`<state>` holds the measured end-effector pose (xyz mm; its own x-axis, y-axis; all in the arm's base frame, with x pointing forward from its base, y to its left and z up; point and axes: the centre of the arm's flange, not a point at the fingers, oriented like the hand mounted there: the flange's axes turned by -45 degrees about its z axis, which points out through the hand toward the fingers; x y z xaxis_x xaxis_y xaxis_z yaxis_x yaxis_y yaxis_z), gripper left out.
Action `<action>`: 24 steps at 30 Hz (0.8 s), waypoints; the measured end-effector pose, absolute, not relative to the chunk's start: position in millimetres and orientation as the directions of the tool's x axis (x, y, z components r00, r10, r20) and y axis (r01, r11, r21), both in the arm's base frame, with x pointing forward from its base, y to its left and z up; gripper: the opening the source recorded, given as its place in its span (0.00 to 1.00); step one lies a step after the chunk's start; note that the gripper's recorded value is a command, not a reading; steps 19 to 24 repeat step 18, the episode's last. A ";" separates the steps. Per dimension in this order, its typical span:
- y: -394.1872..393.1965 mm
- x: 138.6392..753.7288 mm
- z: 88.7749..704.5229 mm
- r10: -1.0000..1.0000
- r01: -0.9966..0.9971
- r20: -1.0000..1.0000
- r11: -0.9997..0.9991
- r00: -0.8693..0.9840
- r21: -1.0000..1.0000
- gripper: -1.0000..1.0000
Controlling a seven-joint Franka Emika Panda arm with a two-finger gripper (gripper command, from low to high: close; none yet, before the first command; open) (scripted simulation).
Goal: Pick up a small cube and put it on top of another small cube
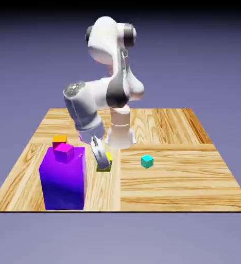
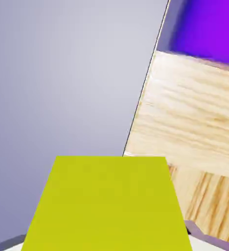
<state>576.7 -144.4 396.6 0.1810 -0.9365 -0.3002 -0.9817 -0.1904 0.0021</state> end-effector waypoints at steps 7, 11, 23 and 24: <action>-267.3 505.4 485.6 -0.925 -0.997 -0.376 -0.036 0.058 -0.065 0.00; -286.7 487.1 443.0 -0.887 -1.000 -0.462 -0.028 0.025 -0.001 0.00; -263.7 486.2 378.6 -0.887 -1.000 -0.461 -0.029 0.025 0.000 1.00; -263.7 486.2 378.6 -0.887 -1.000 -0.461 -0.029 0.025 0.000 1.00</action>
